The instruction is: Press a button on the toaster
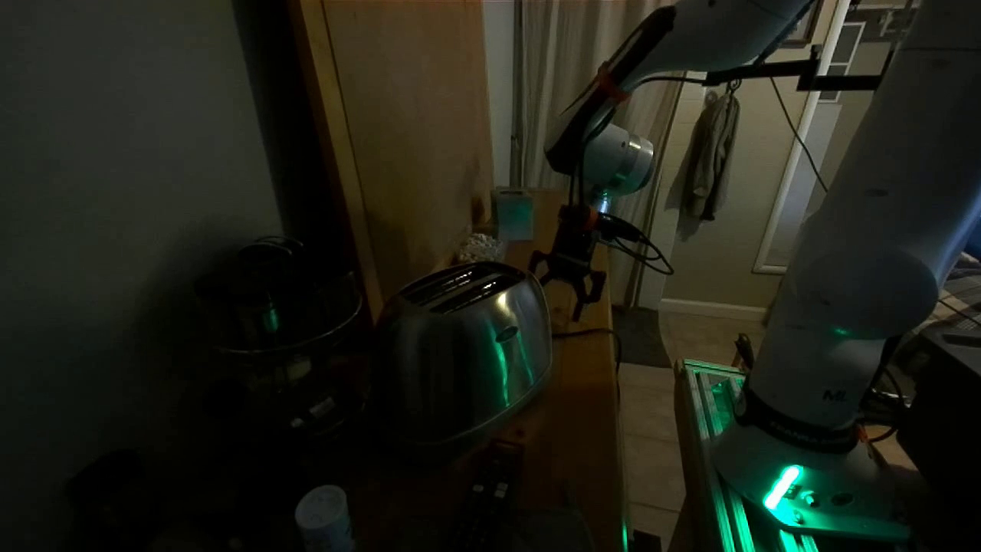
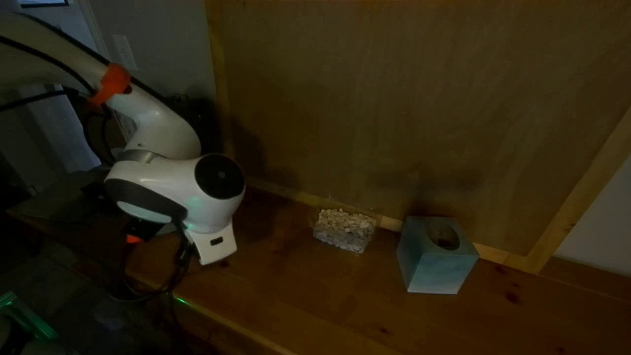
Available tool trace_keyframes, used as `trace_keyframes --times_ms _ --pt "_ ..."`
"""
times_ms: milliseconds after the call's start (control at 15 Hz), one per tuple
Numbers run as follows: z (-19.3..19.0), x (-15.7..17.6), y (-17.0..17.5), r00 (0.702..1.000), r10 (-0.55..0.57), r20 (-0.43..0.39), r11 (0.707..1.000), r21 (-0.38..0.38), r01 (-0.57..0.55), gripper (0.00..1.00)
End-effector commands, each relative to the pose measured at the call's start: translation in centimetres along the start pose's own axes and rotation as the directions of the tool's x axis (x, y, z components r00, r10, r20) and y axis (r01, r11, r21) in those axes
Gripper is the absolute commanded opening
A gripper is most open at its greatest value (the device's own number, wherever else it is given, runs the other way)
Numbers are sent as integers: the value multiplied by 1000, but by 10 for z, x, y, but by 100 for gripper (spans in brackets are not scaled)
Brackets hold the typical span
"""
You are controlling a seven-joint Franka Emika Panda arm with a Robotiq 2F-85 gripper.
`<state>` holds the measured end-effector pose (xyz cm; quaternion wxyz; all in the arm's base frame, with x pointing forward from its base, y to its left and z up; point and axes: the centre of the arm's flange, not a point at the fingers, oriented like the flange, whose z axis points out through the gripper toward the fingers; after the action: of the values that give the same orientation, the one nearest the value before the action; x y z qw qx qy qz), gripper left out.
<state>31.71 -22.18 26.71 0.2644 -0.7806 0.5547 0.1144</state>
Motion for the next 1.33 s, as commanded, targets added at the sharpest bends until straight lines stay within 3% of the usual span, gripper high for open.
trace_keyframes --times_ms 0,267,533,933,1267 --pt "-28 -38 -9 983 -93 -159 992 -94 79 100" --pt "-50 -71 -37 926 -245 -287 956 -231 181 100" --pt "-65 -112 -65 827 -443 -345 873 -375 311 100" --pt "-79 -166 -93 614 -702 -361 698 -519 493 100" --pt "-82 -206 -106 431 -859 -275 510 -525 682 100"
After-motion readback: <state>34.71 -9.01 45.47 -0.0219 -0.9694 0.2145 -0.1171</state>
